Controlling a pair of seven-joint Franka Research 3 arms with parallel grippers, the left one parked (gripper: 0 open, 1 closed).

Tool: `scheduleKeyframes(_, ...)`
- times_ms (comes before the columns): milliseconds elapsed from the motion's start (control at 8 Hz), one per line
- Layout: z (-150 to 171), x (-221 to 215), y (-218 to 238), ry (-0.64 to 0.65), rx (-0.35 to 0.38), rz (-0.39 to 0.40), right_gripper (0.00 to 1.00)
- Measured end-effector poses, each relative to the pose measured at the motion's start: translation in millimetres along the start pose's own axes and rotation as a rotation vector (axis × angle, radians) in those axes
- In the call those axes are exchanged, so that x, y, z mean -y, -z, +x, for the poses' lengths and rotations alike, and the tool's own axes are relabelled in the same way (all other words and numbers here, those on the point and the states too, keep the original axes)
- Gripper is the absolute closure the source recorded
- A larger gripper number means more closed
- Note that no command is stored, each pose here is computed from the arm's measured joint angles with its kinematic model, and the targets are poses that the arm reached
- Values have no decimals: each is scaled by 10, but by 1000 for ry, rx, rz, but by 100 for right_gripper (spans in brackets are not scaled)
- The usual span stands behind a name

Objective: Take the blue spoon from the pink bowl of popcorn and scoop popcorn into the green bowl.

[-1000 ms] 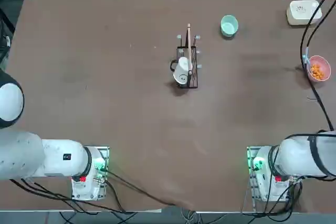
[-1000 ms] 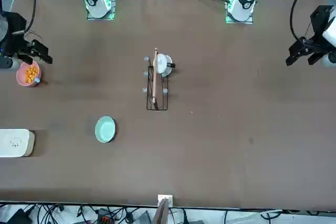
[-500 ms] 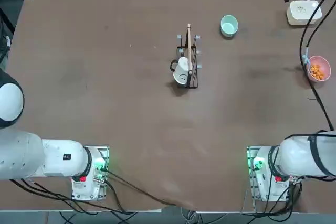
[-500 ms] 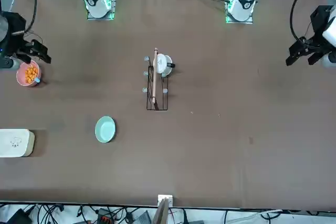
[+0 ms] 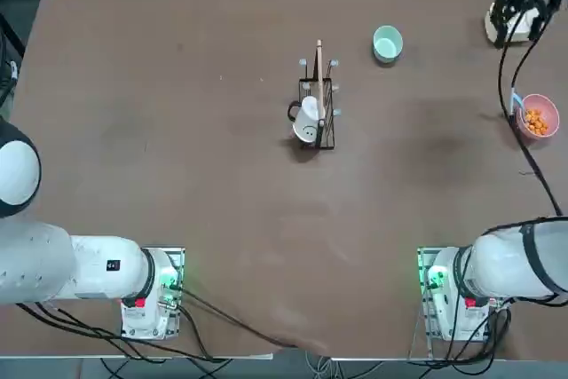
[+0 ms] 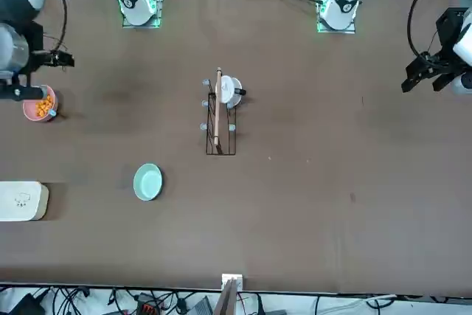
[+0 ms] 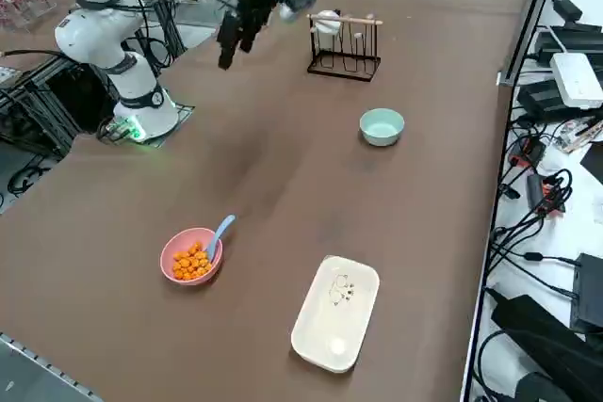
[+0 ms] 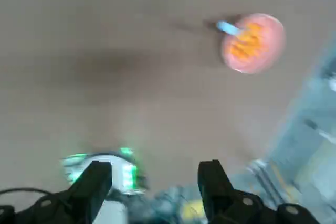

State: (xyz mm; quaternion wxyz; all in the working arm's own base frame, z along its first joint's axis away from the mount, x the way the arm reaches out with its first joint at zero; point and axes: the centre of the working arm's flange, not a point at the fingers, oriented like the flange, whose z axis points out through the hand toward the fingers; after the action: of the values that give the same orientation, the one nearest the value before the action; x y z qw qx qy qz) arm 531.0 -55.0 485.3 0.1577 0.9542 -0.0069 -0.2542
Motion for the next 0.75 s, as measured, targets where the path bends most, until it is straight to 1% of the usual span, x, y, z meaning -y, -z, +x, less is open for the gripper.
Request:
scheduleKeyframes(125,205,-24,-273,-58,35,-104,0)
scheduleKeyframes(500,943,-5,-1100,-324,-20,-347,0)
scheduleKeyframes(750,1381,104,-1639,-432,-61,-487,0)
